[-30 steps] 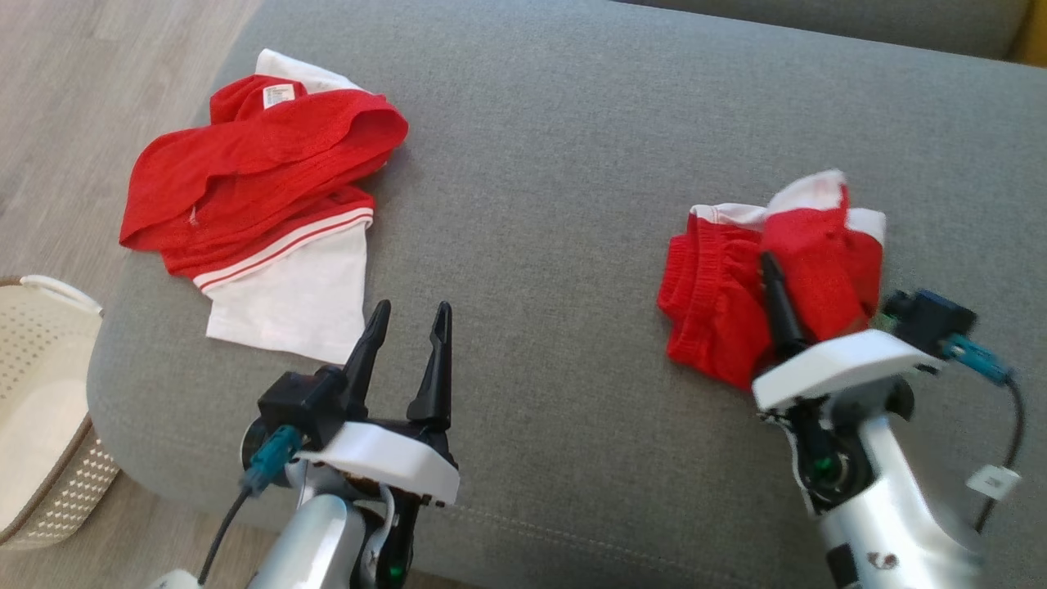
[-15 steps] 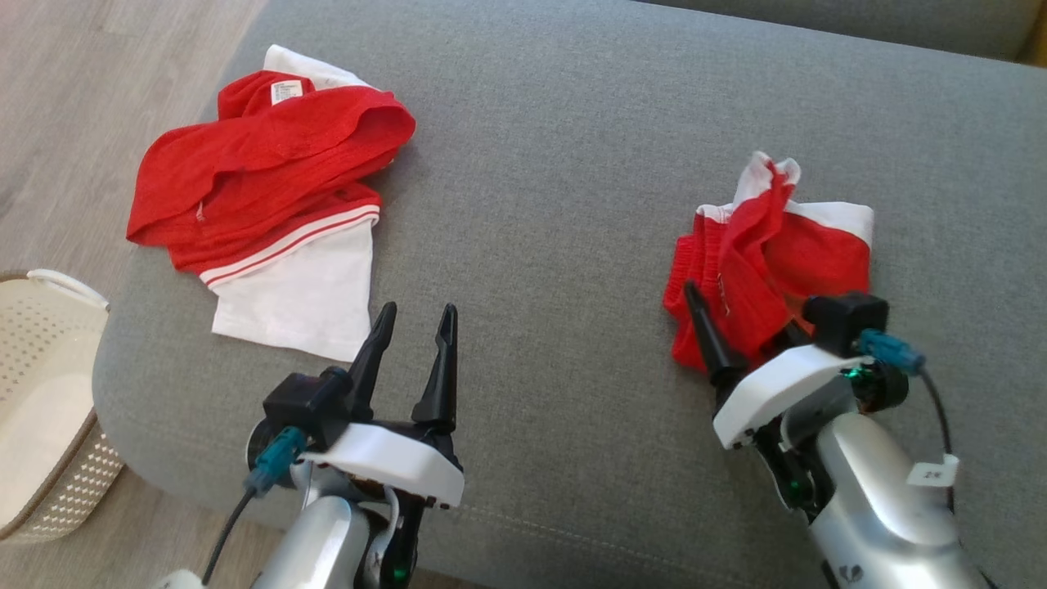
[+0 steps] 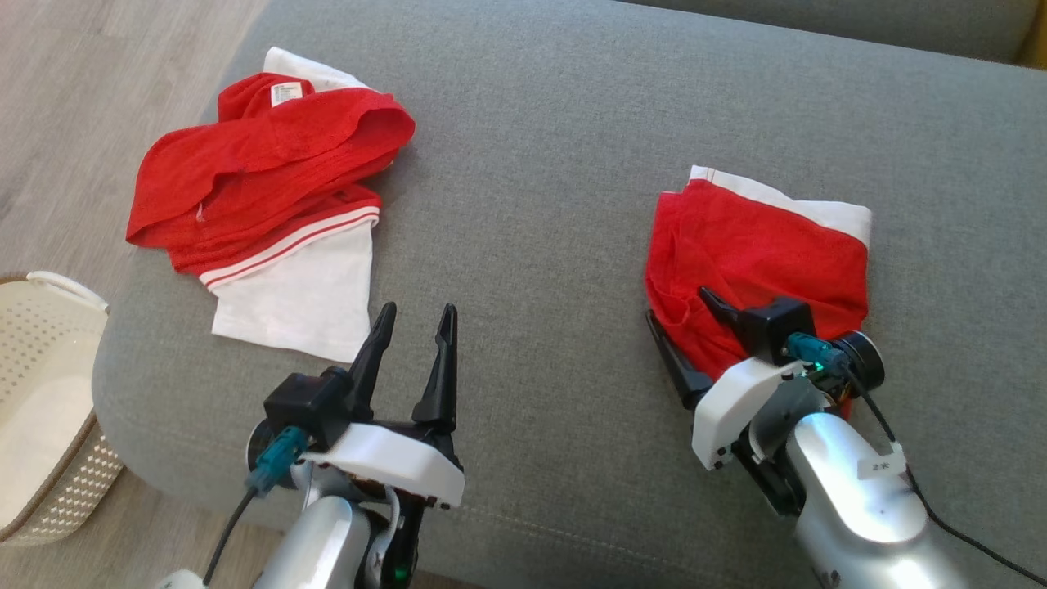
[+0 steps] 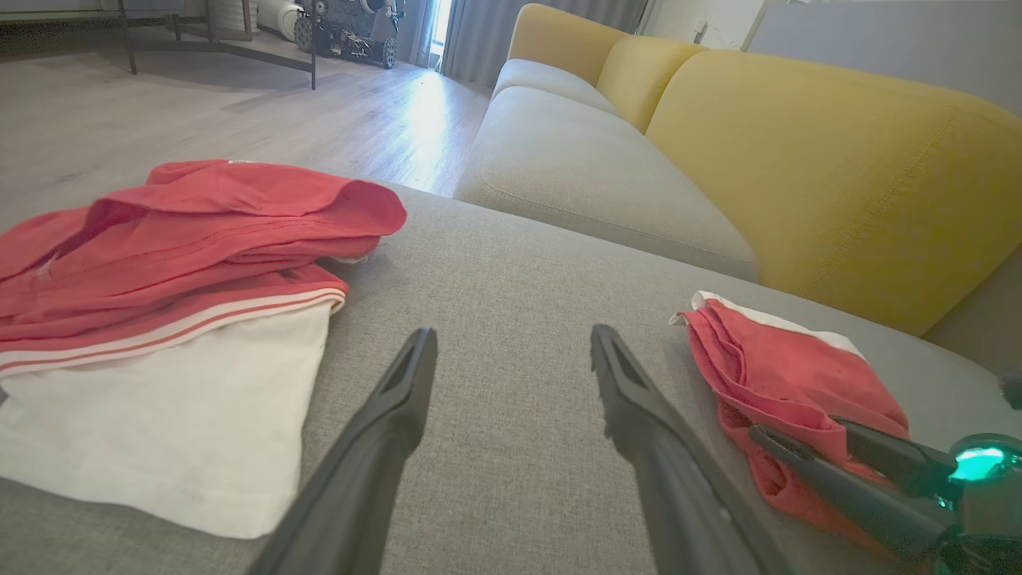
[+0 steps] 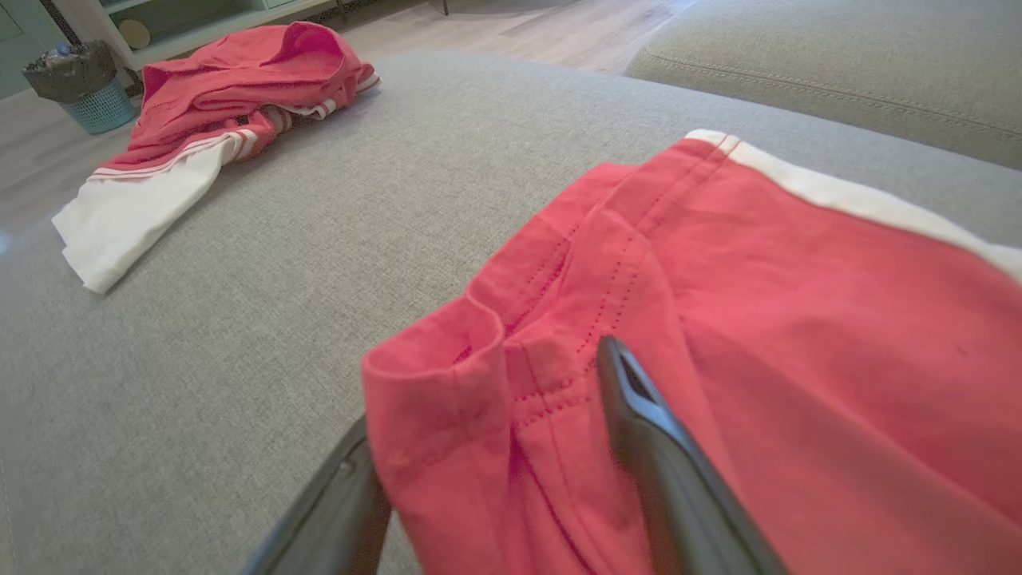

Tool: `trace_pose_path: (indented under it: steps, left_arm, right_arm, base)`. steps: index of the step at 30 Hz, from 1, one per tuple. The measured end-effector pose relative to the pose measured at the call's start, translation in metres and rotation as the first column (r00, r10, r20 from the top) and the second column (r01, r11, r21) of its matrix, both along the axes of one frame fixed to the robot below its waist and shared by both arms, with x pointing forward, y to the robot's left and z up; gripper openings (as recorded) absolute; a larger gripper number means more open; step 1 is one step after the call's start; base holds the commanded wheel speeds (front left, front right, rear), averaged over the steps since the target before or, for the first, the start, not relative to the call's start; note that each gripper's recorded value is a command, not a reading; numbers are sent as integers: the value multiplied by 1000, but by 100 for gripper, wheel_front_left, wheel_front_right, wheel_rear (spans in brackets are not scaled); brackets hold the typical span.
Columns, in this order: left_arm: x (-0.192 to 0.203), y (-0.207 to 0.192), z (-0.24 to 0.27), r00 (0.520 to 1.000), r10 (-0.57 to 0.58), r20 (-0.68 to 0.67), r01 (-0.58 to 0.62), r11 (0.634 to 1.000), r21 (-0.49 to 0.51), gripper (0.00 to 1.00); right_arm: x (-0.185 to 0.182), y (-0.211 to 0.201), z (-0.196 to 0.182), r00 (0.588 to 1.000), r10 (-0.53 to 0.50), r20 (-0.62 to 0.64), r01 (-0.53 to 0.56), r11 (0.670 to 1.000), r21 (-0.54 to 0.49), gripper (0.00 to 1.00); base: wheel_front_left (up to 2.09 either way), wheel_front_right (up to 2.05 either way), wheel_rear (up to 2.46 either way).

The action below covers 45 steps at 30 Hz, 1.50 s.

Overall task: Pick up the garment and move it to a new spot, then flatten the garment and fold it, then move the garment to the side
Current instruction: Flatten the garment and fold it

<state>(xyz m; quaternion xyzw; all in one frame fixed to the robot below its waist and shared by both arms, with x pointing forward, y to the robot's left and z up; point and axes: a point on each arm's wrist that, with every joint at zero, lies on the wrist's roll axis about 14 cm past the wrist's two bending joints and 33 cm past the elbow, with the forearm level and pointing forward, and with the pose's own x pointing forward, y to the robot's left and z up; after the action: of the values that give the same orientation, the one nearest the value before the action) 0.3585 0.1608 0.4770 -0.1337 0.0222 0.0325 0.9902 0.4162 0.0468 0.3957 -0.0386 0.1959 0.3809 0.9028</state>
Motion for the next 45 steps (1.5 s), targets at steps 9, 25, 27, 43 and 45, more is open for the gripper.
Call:
trace_pose_path:
  steps: [9,25,27,43,45]
  left_arm:
    - [1,-4,7,1000,-14,24,14,1000,-2,100]
    - [9,-33,36,987,-107,121,108,994,-3,100]
    - [11,-35,38,985,-115,128,116,993,-1,100]
    - [5,-44,21,987,-138,80,139,990,-9,100]
    - [5,-43,20,988,-134,78,135,991,-9,100]
  right_arm:
    - [15,-11,36,994,-98,41,91,987,133,100]
    - [22,-146,122,815,-465,345,387,881,274,100]
    - [17,-157,118,794,-501,344,425,862,276,100]
    - [-1,-180,96,754,-580,307,520,814,260,100]
    - [0,-181,94,755,-581,303,522,813,258,100]
  base:
    - [0,0,0]
    - [0,0,0]
    - [0,0,0]
    - [0,0,0]
    - [0,0,0]
